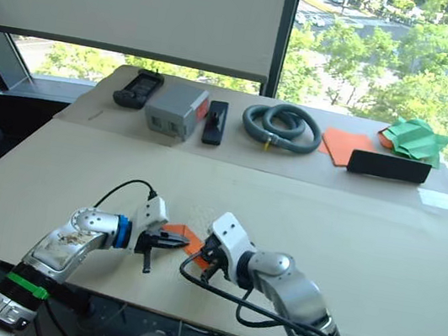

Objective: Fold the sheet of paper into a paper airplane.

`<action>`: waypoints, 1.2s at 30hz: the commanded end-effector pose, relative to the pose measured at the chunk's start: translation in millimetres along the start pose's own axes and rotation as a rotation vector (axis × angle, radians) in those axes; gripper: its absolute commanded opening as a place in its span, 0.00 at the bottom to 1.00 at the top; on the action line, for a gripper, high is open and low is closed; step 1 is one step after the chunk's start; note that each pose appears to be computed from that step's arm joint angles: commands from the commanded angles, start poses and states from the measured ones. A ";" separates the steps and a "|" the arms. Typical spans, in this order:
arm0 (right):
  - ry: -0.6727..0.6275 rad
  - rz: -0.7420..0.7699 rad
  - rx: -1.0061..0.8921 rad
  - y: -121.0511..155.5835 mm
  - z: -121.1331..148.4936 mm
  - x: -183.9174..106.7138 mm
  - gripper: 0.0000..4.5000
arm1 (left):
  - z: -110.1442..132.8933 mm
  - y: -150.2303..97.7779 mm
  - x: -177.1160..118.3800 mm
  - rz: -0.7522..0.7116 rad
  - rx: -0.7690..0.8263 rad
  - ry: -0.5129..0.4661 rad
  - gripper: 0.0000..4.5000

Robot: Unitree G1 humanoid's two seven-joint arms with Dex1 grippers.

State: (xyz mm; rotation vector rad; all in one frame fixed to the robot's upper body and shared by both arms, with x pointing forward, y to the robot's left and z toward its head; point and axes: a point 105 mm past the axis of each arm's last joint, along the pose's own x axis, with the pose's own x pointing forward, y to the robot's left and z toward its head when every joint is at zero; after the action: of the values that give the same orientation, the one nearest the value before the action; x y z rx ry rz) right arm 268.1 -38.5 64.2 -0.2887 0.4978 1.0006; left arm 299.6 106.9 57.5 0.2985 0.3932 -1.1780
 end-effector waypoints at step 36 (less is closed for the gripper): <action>0.188 -0.007 0.052 5.1 -48.6 0.2 0.00 | -45.7 17.8 -1.5 0.034 -0.058 0.157 0.00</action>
State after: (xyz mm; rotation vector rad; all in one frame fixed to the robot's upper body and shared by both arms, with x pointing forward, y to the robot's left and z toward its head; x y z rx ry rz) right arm 261.0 -42.3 54.0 -0.3203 0.5225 0.9940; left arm 313.9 104.4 51.7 0.3411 0.3876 -1.1999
